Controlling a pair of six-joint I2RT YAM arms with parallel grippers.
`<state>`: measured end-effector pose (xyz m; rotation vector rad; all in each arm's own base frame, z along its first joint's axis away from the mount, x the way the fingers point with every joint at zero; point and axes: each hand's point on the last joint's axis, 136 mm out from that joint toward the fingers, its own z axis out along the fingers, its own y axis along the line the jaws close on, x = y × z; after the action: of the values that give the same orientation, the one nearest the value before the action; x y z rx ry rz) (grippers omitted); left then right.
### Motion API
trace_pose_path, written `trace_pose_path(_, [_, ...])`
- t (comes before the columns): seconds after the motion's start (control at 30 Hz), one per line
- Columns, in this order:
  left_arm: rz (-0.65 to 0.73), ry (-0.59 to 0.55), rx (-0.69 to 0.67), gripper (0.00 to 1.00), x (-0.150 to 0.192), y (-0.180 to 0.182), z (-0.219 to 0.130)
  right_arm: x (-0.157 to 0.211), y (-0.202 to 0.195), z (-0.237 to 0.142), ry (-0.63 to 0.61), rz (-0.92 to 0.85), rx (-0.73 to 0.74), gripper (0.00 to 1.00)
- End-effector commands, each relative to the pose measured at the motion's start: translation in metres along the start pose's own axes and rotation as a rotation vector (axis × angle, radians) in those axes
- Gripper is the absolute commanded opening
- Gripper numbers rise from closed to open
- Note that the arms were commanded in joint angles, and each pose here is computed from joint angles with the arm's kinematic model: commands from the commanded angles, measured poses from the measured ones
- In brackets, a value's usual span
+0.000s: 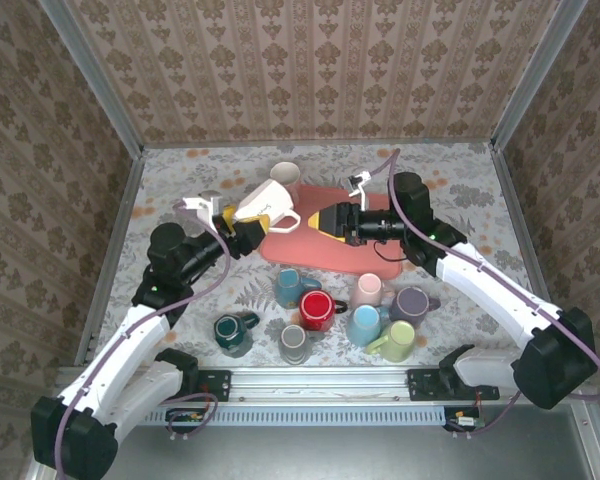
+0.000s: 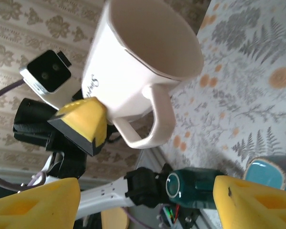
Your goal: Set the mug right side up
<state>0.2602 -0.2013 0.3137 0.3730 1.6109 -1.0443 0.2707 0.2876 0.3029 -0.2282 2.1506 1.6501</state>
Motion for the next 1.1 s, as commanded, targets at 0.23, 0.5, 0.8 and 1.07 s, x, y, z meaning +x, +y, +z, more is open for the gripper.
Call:
trace_pose_path(0.23, [0.069,-0.15,0.244,0.27,-0.041,-0.053,-0.007,-0.004,0.034,0.014,0.09,-0.048,-0.151,0.75])
trace_pose_path(0.5, [0.063,-0.116,0.299,0.27,-0.033,-0.063,-0.006,-0.002,0.05,0.025,0.113,-0.073,-0.219,0.72])
trace_pose_path(0.8, [0.063,-0.084,0.34,0.23,-0.022,-0.069,-0.009,-0.004,0.043,0.044,0.113,-0.007,-0.251,0.49])
trace_pose_path(1.07, [0.094,-0.073,0.311,0.22,-0.018,-0.067,-0.014,-0.008,0.038,0.041,0.09,0.017,-0.223,0.52])
